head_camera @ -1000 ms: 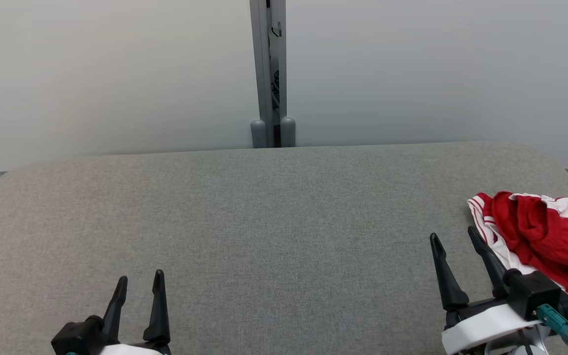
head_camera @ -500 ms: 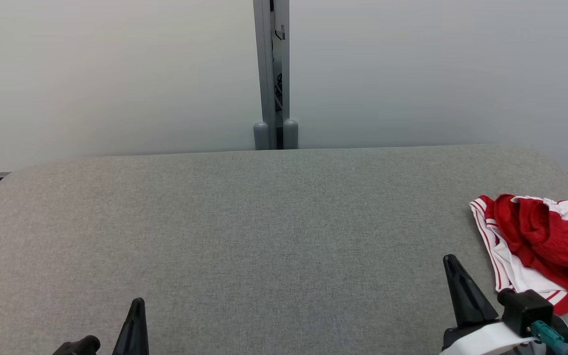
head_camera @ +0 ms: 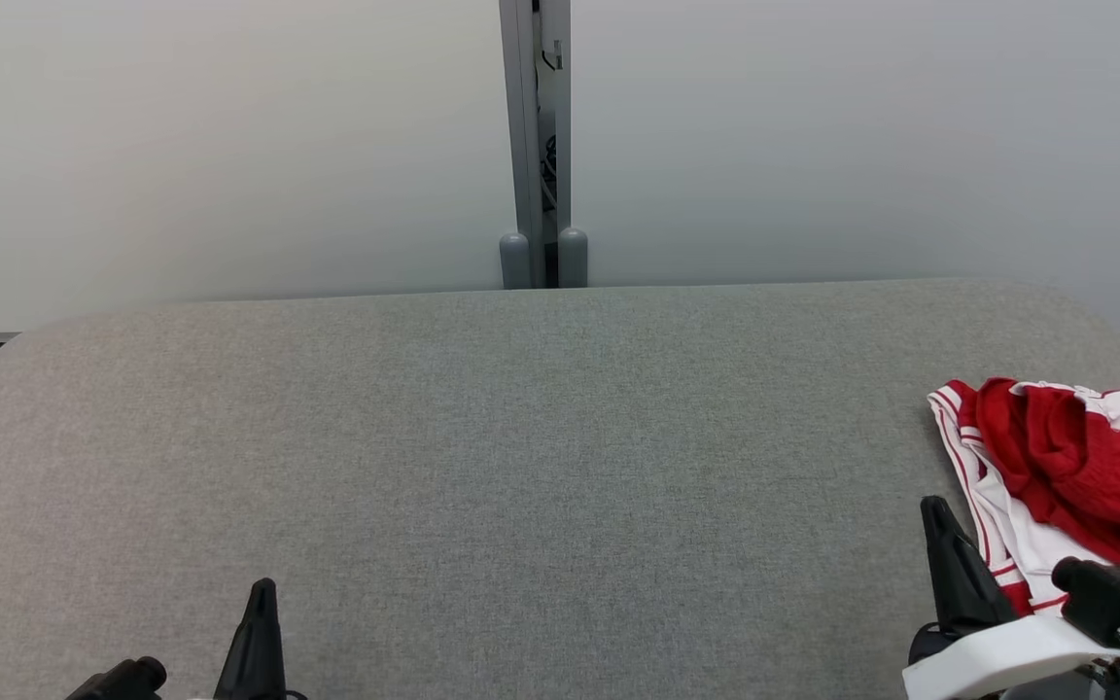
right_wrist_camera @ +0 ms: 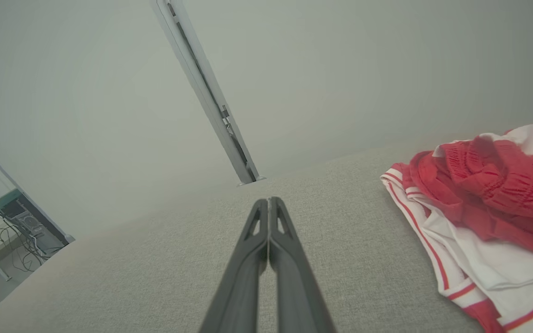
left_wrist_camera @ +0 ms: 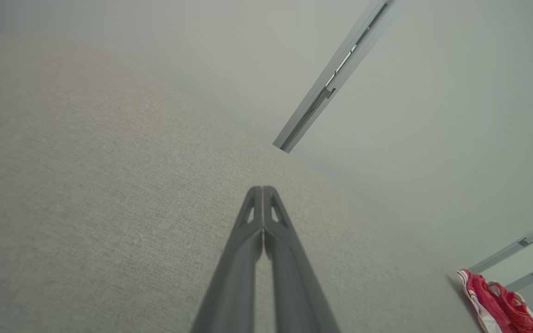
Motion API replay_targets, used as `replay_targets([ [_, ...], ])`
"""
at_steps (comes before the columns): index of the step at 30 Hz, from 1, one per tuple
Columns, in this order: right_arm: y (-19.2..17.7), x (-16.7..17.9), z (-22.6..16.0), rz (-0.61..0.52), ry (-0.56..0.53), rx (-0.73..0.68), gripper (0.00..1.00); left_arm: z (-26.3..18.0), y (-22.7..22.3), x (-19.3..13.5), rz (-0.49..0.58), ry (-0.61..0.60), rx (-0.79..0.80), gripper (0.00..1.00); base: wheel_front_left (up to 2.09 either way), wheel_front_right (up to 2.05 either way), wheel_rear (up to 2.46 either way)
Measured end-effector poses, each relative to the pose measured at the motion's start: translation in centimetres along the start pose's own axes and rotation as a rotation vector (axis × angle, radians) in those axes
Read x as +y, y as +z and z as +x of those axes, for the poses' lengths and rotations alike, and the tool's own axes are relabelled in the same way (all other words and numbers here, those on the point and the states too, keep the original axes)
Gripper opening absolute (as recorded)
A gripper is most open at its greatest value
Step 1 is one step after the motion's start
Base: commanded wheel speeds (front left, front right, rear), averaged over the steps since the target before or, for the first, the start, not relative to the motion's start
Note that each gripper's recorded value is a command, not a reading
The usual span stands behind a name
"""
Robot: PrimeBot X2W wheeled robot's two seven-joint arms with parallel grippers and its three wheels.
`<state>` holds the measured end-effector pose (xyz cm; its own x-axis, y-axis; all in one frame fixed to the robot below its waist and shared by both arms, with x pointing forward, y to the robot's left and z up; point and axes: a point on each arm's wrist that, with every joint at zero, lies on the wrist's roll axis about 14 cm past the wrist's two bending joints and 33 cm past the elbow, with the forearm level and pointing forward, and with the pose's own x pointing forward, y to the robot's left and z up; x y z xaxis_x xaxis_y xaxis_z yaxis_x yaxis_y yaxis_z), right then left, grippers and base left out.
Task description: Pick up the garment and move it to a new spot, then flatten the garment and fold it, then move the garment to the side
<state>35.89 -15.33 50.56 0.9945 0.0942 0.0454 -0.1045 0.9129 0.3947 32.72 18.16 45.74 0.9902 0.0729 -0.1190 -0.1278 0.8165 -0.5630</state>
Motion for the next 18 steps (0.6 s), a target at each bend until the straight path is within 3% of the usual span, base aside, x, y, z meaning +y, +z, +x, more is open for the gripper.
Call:
replay_targets([
  [18,0.4,-2.0,0.2,0.283,-0.076,0.007,0.0,1.2,0.9,-0.6,-0.235,-0.009,0.007,0.0,0.0,0.0,0.0],
])
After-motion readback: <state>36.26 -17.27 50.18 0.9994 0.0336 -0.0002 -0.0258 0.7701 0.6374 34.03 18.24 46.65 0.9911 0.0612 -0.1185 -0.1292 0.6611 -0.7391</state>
